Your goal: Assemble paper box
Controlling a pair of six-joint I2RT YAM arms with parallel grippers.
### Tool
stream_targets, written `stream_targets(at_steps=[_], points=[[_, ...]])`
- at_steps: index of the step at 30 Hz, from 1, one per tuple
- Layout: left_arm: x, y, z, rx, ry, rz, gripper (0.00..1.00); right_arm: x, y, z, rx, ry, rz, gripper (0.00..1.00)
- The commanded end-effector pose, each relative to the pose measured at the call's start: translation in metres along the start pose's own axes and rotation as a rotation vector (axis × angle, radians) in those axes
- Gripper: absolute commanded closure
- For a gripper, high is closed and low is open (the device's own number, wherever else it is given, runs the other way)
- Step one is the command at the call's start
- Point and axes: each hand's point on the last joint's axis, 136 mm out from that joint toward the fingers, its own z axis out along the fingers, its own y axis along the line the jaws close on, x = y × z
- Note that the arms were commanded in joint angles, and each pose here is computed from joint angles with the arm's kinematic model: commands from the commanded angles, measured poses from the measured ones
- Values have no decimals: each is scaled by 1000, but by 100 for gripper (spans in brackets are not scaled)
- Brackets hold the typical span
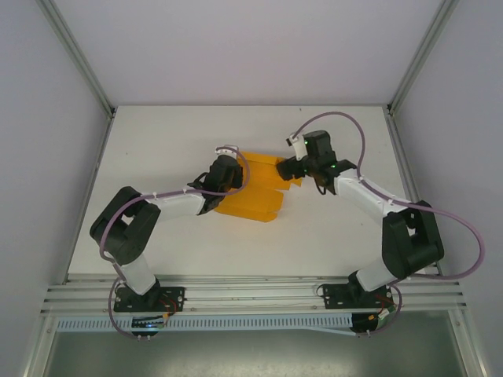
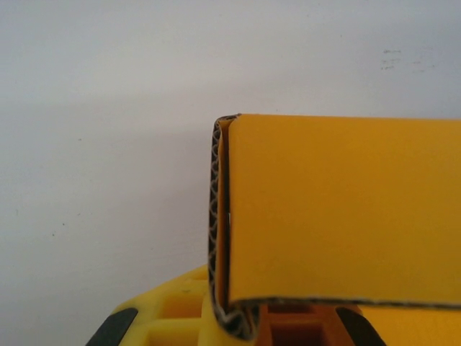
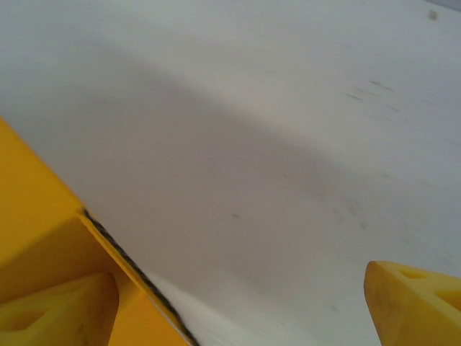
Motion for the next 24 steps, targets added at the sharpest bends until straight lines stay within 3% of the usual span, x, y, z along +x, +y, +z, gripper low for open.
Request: stream_targets(at_steps=[1, 5, 7, 10, 16, 24], points=[[-15, -13, -6, 60, -12, -44, 100, -43, 26, 5, -71, -190, 17, 11], [-15, -14, -6, 64, -9, -56, 100, -71, 22, 1, -25, -360, 177, 11], [-12, -11, -6, 50, -2, -57, 100, -73, 18, -6, 4, -425, 236, 6], [-21, -6, -15, 31, -28, -60, 100, -60, -2, -19, 118, -428, 280, 4], [-30, 7, -25, -30, -44, -71, 100, -2, -12, -46, 195, -252, 193, 1], [-47, 3, -34, -11, -79, -52, 100, 78, -20, -55, 181, -16, 235, 1]])
